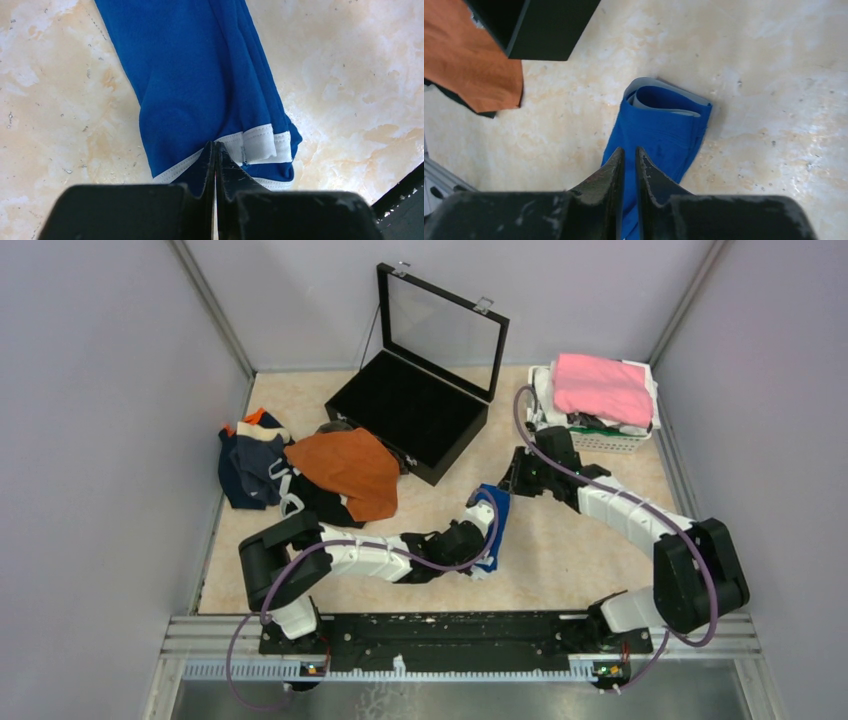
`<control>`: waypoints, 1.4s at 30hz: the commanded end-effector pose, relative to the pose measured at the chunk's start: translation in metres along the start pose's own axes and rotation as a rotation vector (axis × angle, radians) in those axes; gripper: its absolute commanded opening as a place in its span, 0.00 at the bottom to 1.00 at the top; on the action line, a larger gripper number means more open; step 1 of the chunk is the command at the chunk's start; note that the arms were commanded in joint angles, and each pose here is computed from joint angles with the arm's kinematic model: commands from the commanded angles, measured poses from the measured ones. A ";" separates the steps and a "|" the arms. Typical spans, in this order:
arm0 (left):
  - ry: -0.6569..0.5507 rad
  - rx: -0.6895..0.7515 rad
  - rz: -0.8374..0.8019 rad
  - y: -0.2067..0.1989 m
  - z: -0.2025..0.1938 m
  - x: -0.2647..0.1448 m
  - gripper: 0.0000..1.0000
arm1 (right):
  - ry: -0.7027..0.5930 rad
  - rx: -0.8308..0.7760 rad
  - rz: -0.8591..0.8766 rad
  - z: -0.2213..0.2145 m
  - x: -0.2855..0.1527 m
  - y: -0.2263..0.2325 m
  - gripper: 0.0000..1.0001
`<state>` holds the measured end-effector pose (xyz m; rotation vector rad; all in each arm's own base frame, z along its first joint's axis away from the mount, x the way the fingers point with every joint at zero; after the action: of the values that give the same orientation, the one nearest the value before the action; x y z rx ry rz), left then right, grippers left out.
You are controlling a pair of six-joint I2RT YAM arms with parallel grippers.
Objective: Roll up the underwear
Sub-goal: Fold the underwear at the center of the board.
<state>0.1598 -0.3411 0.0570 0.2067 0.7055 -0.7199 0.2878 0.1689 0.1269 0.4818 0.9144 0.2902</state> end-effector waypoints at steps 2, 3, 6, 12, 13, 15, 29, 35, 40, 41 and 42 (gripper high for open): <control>0.006 0.007 0.011 0.003 0.007 -0.007 0.02 | 0.041 0.002 0.101 -0.004 0.012 0.008 0.09; 0.006 0.007 0.012 0.003 0.007 -0.007 0.02 | 0.043 0.006 0.087 -0.005 0.017 0.005 0.08; 0.013 0.009 0.011 0.003 0.005 -0.007 0.02 | 0.035 0.007 0.031 -0.003 0.031 -0.005 0.07; 0.042 0.012 0.017 0.006 -0.005 -0.006 0.00 | -0.011 0.020 -0.103 0.007 0.057 -0.026 0.05; 0.046 0.013 0.018 0.007 -0.007 -0.006 0.00 | -0.022 0.026 -0.132 0.008 0.059 -0.030 0.04; 0.054 0.015 0.021 0.009 -0.011 -0.008 0.00 | -0.048 0.033 -0.166 0.011 0.061 -0.035 0.04; -0.053 0.018 0.032 0.009 0.034 -0.033 0.07 | 0.085 -0.063 0.230 -0.024 -0.001 0.019 0.09; -0.091 -0.022 0.054 0.014 0.049 -0.050 0.12 | 0.081 -0.080 0.181 -0.039 -0.007 0.010 0.09; -0.103 -0.085 0.030 0.018 0.044 -0.069 0.11 | 0.091 -0.135 0.206 -0.023 0.000 0.029 0.07; -0.105 -0.098 0.025 0.019 0.042 -0.072 0.09 | 0.091 -0.161 0.202 -0.020 0.003 0.035 0.07; -0.106 -0.108 0.017 0.020 0.039 -0.074 0.07 | 0.092 -0.189 0.186 -0.018 0.006 0.040 0.06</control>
<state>0.1589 -0.3150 0.1259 0.1475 0.6385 -0.6831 0.2519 0.1877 0.1062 0.4658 1.0086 0.4943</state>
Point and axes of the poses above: each gripper's point midway between its finger pads, its own x axis out along the fingers, its own y axis along the line the jaws close on, z = x × y, the point moved 4 cm from there along -x, back along the fingers, and after that the axes turned 5 degrees about x, right-handed, at the moved point
